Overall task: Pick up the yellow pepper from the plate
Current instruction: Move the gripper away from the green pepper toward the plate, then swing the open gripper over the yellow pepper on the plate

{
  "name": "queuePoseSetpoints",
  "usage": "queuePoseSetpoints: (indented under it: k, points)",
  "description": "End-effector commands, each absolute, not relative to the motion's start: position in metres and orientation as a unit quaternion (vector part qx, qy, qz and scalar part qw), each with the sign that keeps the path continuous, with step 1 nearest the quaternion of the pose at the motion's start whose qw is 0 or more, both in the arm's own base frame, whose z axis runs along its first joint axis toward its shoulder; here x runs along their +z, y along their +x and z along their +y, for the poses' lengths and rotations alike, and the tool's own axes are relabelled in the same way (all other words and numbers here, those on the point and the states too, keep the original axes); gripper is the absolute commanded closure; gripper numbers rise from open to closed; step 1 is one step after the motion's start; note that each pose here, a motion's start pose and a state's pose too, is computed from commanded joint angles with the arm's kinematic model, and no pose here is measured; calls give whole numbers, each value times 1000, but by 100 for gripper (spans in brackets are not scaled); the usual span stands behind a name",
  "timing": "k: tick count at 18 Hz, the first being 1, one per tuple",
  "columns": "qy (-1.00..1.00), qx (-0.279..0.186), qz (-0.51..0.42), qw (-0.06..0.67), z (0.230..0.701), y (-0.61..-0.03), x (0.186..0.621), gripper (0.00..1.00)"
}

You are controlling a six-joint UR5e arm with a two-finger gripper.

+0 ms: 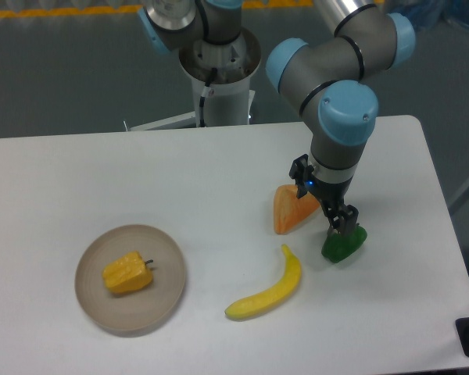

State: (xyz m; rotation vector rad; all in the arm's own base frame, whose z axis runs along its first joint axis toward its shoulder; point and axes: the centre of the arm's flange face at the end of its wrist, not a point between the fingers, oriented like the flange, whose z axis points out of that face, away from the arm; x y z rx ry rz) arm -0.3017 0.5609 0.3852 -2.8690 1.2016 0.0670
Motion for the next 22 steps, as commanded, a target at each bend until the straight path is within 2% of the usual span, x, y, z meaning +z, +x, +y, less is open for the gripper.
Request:
queuePoseSetpoints:
  k: [9,13,22]
  points:
    - [-924,15,382,19,559,-287,388,0]
    - [-923,13,385,25,554,-240,395,0]
    - [-909,17,414,34,599,-118,388,0]
